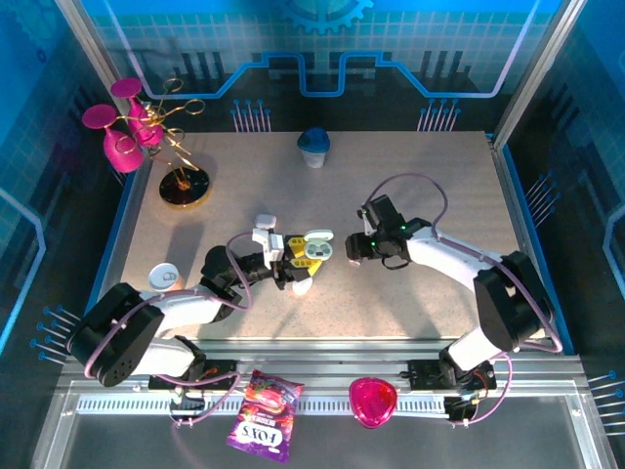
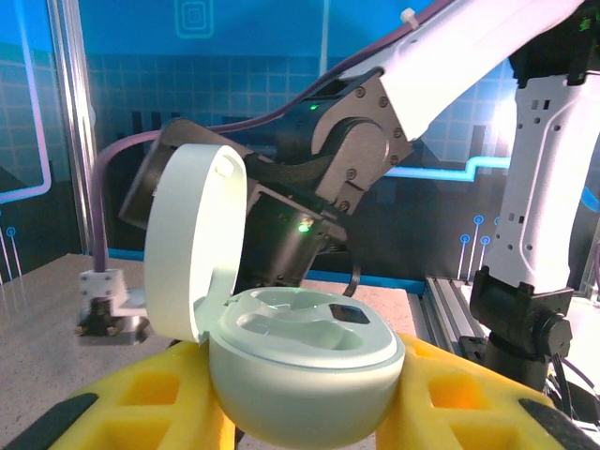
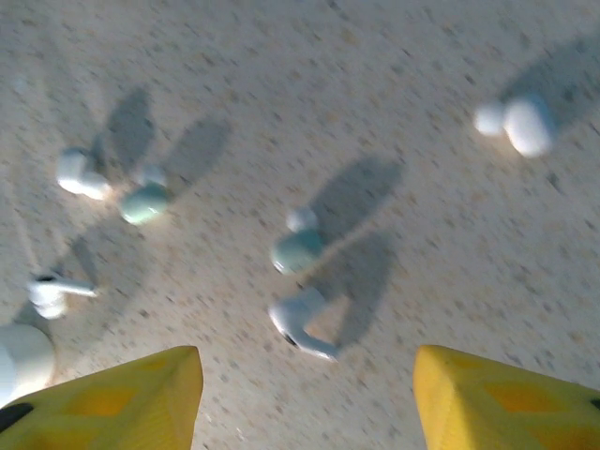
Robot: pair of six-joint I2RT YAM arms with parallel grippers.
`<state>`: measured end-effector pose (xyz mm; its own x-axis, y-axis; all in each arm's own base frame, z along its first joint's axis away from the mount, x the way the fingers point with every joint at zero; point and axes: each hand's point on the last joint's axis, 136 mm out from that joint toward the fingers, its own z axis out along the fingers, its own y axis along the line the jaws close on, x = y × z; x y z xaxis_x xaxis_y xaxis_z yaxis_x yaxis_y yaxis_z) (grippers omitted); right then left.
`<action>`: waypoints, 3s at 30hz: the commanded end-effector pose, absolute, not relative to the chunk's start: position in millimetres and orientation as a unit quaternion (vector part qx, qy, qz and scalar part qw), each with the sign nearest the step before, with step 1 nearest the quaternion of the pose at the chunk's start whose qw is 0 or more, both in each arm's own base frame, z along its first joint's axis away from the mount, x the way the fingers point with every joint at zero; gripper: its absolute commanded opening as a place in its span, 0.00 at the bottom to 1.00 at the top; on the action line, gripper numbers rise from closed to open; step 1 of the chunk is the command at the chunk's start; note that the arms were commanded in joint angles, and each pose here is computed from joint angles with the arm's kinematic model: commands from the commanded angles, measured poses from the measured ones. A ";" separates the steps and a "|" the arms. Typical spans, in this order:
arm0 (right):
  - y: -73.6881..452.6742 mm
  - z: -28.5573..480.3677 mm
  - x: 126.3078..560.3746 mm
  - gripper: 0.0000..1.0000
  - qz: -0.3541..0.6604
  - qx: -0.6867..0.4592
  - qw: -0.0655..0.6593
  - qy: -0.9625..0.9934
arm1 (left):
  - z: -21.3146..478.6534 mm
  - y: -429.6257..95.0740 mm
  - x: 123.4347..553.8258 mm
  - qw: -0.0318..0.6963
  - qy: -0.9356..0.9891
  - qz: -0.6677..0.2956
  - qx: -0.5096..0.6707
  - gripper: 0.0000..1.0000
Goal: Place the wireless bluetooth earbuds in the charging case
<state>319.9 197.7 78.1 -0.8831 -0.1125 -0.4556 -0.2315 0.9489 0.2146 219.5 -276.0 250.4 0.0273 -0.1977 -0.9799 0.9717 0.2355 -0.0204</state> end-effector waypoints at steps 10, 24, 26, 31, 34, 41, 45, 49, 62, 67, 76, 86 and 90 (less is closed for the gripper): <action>244.1 178.1 283.9 0.60 0.304 -0.212 0.364 0.854 | 261.6 -264.3 212.3 0.626 0.479 -0.476 0.391 0.19; 283.4 298.7 201.0 0.50 0.470 -0.437 0.450 0.621 | 271.2 -274.7 195.3 0.557 0.464 -0.545 0.422 0.19; 287.7 303.4 202.9 0.44 0.473 -0.442 0.449 0.616 | 271.6 -275.6 194.4 0.553 0.462 -0.548 0.424 0.19; 295.4 304.8 202.4 0.32 0.478 -0.455 0.437 0.611 | 271.3 -277.1 194.2 0.544 0.464 -0.555 0.426 0.19; 298.2 297.8 199.5 0.28 0.480 -0.463 0.422 0.614 | 269.8 -277.5 195.3 0.541 0.467 -0.556 0.424 0.19; 297.6 306.4 200.4 0.07 0.468 -0.469 0.433 0.611 | 268.0 -278.8 196.6 0.536 0.471 -0.559 0.422 0.20; 296.1 306.5 198.0 0.05 0.453 -0.476 0.438 0.614 | 266.2 -279.7 198.8 0.533 0.475 -0.561 0.419 0.26; 294.7 305.9 197.8 0.05 0.428 -0.482 0.447 0.620 | 263.8 -280.7 201.7 0.528 0.483 -0.565 0.412 0.35; 295.3 306.1 206.6 0.02 0.367 -0.485 0.467 0.641 | 263.5 -282.2 205.1 0.521 0.489 -0.570 0.405 0.52; 295.7 309.3 209.3 0.00 0.364 -0.479 0.480 0.638 | 263.8 -283.1 206.2 0.516 0.492 -0.575 0.402 0.48; 296.5 304.2 209.7 0.00 0.360 -0.485 0.472 0.642 | 266.2 -283.0 206.1 0.517 0.490 -0.575 0.402 0.41; 297.7 300.3 212.3 0.00 0.355 -0.487 0.466 0.647 | 268.4 -283.6 206.6 0.517 0.488 -0.576 0.403 0.45; 297.6 297.9 215.1 0.00 0.350 -0.485 0.467 0.651 | 268.7 -284.0 206.5 0.516 0.488 -0.578 0.402 0.49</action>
<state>221.5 291.0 288.5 -0.1231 -0.3075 -0.9435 -0.9482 0.3170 0.0204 202.9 -282.0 258.7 -0.1665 -0.1887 -0.9678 0.9849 0.0147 -0.1723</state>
